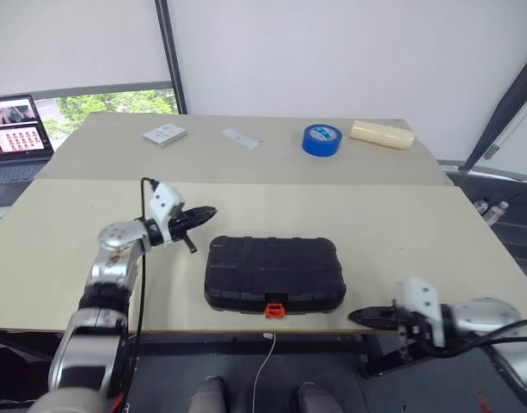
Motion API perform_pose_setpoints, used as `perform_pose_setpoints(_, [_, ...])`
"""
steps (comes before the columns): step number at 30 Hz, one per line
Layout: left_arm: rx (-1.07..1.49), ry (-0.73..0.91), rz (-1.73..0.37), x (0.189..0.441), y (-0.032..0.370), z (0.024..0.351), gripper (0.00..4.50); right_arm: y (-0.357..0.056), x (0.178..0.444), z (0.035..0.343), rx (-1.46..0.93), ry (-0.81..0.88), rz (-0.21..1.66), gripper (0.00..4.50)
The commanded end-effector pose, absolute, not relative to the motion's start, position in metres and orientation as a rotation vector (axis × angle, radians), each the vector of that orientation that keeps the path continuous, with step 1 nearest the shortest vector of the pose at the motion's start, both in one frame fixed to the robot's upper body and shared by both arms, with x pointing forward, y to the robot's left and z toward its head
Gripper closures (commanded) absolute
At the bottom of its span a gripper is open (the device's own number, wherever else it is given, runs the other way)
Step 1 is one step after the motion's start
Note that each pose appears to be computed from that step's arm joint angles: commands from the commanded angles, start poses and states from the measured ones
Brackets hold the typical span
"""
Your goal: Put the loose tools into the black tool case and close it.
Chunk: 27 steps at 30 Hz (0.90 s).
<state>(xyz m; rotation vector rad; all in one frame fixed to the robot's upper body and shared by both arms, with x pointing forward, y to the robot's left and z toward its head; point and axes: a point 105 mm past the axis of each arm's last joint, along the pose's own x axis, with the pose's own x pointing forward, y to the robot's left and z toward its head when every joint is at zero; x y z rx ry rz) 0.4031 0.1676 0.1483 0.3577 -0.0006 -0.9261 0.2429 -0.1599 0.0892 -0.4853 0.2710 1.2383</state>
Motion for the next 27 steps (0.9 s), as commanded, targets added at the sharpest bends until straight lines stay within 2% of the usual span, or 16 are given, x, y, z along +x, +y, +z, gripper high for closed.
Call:
perform_pose_setpoints(1, [0.425,0.144,-1.051,0.398,0.166,0.13,4.42,-0.15,0.258,0.097,-0.55,0.243,1.217,4.5])
perform_pose_setpoints(8, [0.36,0.253,-1.196,0.375,0.169,0.105,4.42,-0.151,0.312,0.114,-0.634,0.099,1.053,4.5])
perform_pose_setpoints(13, [0.254,0.193,-1.215,0.355,0.17,0.102,4.42,-0.163,0.348,0.125,-0.634,-0.003,0.92,4.5])
perform_pose_setpoints(16, [0.206,0.149,-1.153,0.35,0.173,0.104,4.42,-0.172,0.359,0.124,-0.633,-0.017,0.885,4.5])
perform_pose_setpoints(18, [0.177,0.146,-1.089,0.349,0.18,0.106,4.42,-0.179,0.361,0.124,-0.625,-0.023,0.869,4.5])
perform_pose_setpoints(22, [0.131,0.21,-1.104,0.335,0.198,0.122,4.42,-0.191,0.35,0.129,-0.603,-0.037,0.87,4.5])
perform_pose_setpoints(26, [0.06,0.114,-1.217,0.326,0.179,0.166,4.42,-0.2,0.326,0.123,-0.52,0.023,0.909,4.5])
perform_pose_setpoints(27, [0.042,0.075,-1.27,0.326,0.157,0.176,4.42,-0.198,0.317,0.118,-0.493,0.042,0.922,4.5])
